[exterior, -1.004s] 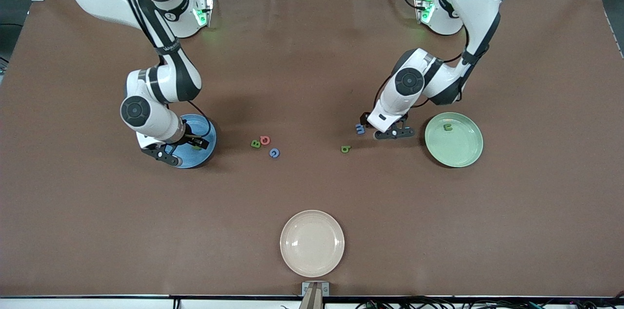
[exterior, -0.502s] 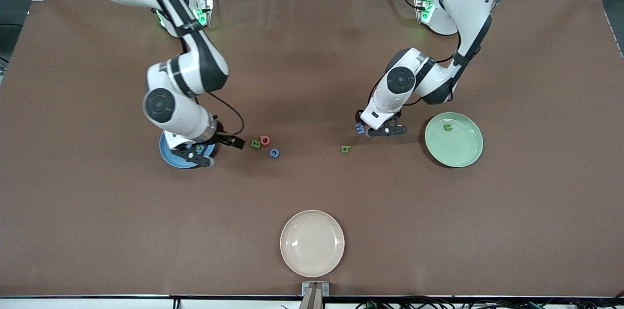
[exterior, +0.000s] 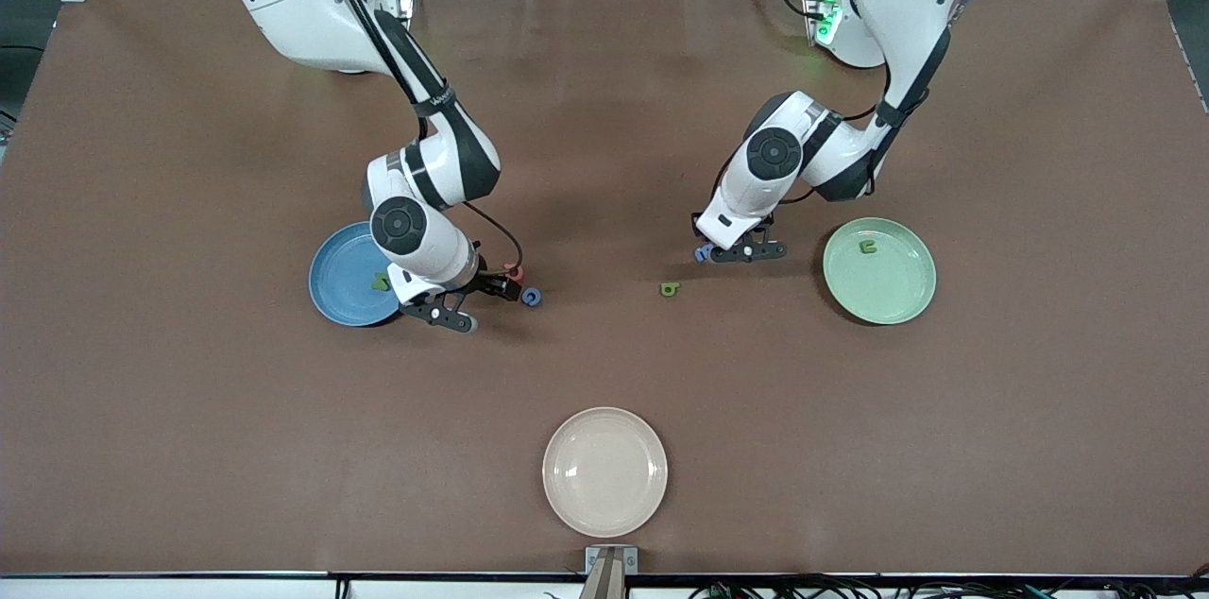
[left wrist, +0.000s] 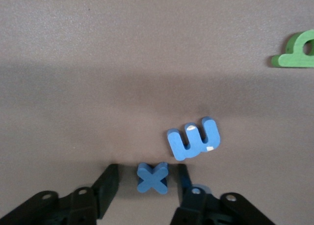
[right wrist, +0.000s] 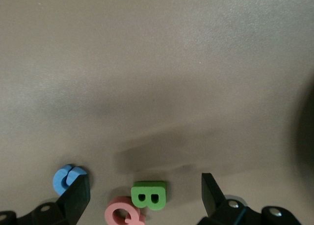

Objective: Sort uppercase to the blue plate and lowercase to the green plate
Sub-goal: 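Carry the x to the green plate while the right gripper carries the B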

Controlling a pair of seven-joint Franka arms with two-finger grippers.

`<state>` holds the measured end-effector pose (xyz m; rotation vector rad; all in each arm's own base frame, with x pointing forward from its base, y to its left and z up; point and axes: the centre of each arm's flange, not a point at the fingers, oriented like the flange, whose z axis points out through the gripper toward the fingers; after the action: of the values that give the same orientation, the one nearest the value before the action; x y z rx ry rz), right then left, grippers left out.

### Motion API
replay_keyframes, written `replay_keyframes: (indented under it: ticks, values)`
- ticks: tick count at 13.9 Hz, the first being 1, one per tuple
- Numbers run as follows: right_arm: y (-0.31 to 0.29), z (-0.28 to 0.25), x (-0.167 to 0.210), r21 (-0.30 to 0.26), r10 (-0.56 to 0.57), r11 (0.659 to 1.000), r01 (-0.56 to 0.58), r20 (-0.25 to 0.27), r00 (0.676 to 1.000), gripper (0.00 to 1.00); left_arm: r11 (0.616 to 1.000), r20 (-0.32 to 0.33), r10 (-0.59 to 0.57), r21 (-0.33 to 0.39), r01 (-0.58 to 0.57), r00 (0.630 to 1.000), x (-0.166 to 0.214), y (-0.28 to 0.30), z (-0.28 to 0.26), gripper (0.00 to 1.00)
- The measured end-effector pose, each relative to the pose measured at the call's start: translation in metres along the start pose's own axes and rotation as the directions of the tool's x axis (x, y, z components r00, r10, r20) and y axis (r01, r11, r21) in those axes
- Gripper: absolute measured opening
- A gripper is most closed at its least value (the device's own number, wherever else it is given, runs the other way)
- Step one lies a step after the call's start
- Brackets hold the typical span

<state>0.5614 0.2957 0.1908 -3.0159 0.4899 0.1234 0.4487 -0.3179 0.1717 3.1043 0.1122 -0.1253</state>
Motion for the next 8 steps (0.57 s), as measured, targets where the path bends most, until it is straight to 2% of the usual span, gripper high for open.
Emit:
replay_keyframes:
  ticks: [1,3,4,5,8]
  values:
    - [0.0,0.002,0.0,0.0,-0.002,1.0,0.002,-0.002,1.0,0.98,1.0,0.0,0.0,0.0,0.0,1.0,0.0,0.0,0.0,0.49]
    - [-0.005,0.009,-0.006,-0.003,-0.014,1.0,0.014,-0.002,1.0,0.97,1.0,-0.003,0.002,-0.002,-0.002,1.0,0.0,0.002,-0.002,0.35]
    - [-0.009,0.013,-0.011,-0.007,-0.02,1.0,0.02,0.001,1.0,0.97,1.0,-0.003,0.001,-0.002,-0.001,1.0,0.0,0.001,-0.002,0.34]
    - [-0.011,0.017,-0.016,-0.012,-0.027,1.0,0.027,0.005,1.0,0.97,1.0,-0.005,0.001,-0.003,-0.001,1.0,0.0,0.002,-0.003,0.28]
    - [-0.01,0.027,-0.024,-0.027,-0.031,0.999,0.032,0.013,0.999,0.95,1.0,-0.005,0.001,-0.003,-0.001,1.0,0.0,0.002,-0.003,0.27]
